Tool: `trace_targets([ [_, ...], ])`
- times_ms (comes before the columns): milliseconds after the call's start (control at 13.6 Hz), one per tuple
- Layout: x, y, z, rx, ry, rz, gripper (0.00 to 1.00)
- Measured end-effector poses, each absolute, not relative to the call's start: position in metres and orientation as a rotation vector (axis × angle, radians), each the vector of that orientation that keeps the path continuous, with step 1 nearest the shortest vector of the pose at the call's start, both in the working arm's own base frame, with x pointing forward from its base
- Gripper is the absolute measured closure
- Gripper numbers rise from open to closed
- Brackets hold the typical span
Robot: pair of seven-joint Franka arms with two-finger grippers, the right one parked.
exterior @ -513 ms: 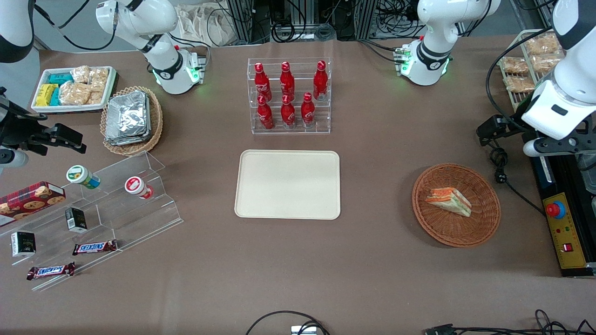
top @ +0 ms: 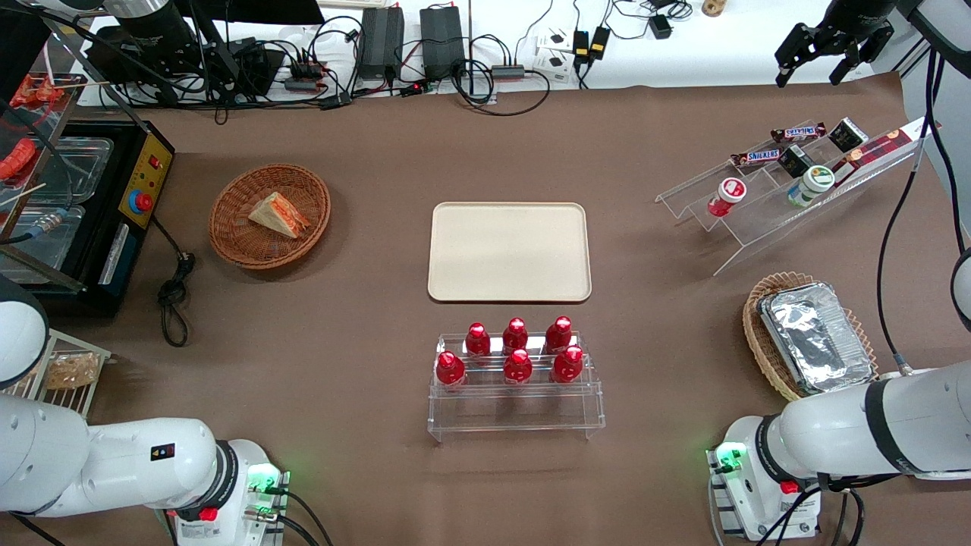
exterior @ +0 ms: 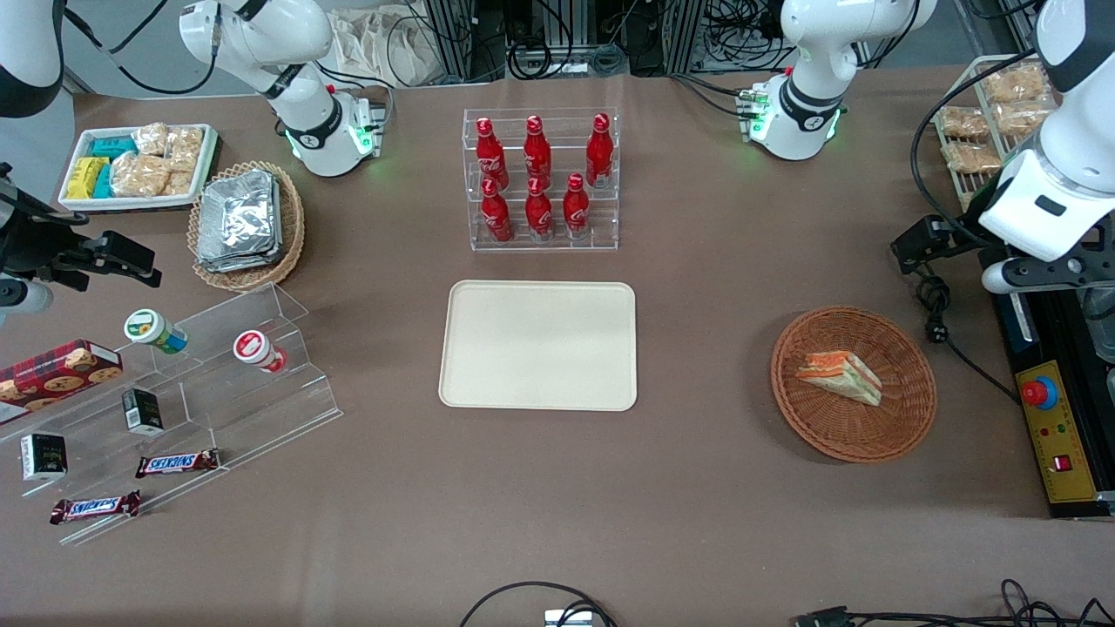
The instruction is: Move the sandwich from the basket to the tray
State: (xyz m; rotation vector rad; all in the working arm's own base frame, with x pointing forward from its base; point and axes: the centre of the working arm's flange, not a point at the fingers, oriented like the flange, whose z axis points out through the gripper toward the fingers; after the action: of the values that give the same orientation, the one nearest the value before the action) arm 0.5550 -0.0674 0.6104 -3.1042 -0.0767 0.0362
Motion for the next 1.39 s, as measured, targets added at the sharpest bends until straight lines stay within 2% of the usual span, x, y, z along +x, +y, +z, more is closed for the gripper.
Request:
trace_targets([
  [293, 0.56, -0.063, 0.597, -3.1, -0.154, 0.074, 0.0],
  [660, 0.577, -0.044, 0.568, -3.065, -0.676, 0.145, 0.0],
  [880, 0.595, -0.038, 0.547, -2.957, -1.086, 0.106, 0.0],
  [1100, 0.604, -0.037, 0.512, -2.893, -1.204, 0.146, 0.0],
  [1393, 0.618, -0.033, 0.444, -2.715, -1.464, 0.101, 0.0],
])
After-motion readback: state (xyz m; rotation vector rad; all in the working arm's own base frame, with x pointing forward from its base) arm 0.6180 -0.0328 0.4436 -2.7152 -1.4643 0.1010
